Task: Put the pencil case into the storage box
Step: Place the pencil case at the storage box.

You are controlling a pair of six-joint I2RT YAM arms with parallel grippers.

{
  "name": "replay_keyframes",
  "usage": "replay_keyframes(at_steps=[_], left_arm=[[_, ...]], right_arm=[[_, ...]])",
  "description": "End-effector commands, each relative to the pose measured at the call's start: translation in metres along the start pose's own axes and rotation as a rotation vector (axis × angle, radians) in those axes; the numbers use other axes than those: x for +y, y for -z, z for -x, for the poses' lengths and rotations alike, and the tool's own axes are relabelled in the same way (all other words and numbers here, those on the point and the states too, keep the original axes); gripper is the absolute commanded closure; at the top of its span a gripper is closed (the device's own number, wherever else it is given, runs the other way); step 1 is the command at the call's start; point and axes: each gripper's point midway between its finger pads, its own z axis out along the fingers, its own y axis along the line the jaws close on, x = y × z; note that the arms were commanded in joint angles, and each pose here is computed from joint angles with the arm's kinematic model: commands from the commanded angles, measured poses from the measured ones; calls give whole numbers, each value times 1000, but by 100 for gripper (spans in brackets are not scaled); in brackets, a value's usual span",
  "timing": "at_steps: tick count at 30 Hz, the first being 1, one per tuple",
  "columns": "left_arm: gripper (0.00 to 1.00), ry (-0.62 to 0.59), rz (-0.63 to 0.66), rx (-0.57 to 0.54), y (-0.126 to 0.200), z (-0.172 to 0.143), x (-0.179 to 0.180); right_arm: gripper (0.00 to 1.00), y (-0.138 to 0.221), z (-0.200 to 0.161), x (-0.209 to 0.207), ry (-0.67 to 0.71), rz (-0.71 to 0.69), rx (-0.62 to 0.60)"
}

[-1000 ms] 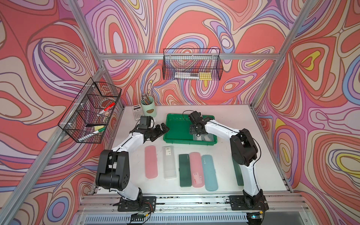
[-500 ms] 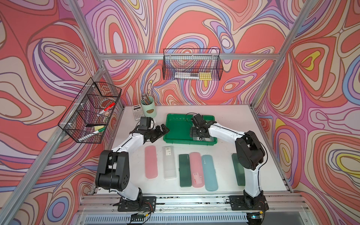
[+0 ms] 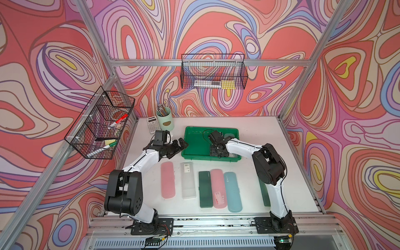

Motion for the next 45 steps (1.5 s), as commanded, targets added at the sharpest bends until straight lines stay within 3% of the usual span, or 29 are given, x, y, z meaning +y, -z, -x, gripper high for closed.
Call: replay_keyframes(at_steps=[1,6,8,13,17,27,30,33,45], left_arm=[[1,-16,-19,-8,7,-3,-6],[1,-11,-12,-12,6,-5,-5],[1,-17,-14,-17,5,-5,-7],[1,-42,2,-42,5,7,-10],[1,-59,-16,-61,5,20,-21],[1,-55,-8,-74,-9,33,-18],[2,-26,-9,-43,-21,27,-12],[2,-21,-13,-23,-29,17,-10],[2,-36,1,2,-44,-2,-6]], right_arm=[[30,21,13,2,8,3,-52],[29,40,14,2,11,25,-52],[21,46,14,0,9,29,-55],[12,65,26,-5,7,19,-104],[10,76,46,3,25,30,-142],[18,41,58,21,36,55,-127],[19,27,50,14,55,-22,-102],[13,23,35,5,110,-150,-102],[6,17,7,-25,131,-242,-68]])
